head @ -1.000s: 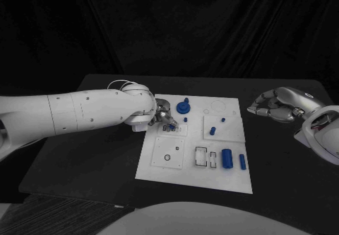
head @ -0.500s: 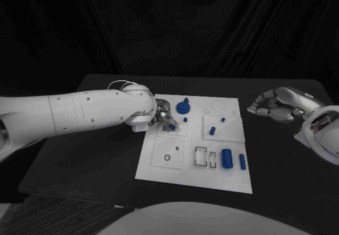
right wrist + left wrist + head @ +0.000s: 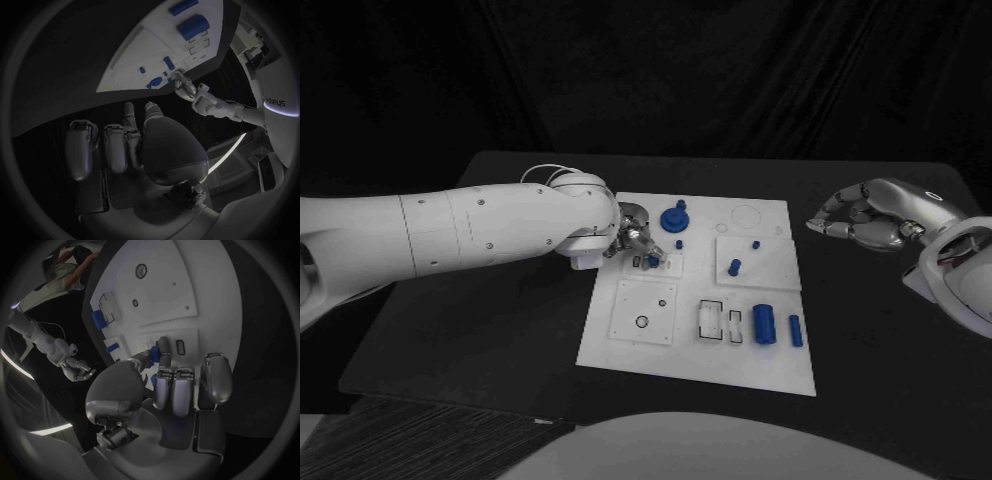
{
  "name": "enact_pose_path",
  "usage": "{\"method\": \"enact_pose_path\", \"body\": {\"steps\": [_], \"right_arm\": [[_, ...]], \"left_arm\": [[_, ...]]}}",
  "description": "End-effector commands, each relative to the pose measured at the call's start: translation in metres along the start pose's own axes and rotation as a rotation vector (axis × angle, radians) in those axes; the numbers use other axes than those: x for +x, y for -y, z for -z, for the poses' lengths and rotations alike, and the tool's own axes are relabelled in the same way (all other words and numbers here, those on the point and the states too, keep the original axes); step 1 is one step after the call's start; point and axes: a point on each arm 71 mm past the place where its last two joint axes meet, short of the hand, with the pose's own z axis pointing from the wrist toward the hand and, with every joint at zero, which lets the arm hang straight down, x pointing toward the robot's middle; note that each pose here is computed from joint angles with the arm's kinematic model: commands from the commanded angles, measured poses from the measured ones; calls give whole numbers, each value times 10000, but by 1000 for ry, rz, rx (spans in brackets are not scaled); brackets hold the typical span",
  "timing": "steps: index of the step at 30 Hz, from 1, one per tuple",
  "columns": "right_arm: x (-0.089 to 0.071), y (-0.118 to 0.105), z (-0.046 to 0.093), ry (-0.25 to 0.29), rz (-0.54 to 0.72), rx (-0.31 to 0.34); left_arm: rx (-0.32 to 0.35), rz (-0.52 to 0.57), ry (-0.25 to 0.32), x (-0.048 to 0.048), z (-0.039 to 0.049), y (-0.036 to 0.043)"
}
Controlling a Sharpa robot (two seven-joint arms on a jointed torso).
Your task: Assemble the parts on the task board
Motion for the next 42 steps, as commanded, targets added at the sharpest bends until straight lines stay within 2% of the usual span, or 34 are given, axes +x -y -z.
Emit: {"method": "enact_pose_path", "body": {"steps": [1,42], "right_arm": [[11,7,10,-6,1,14],[18,11,2,-12,2,17]], "left_arm": [[-4,-19,-53,113,-30,3],[-19,-25,-70,130,-8,-48]]}}
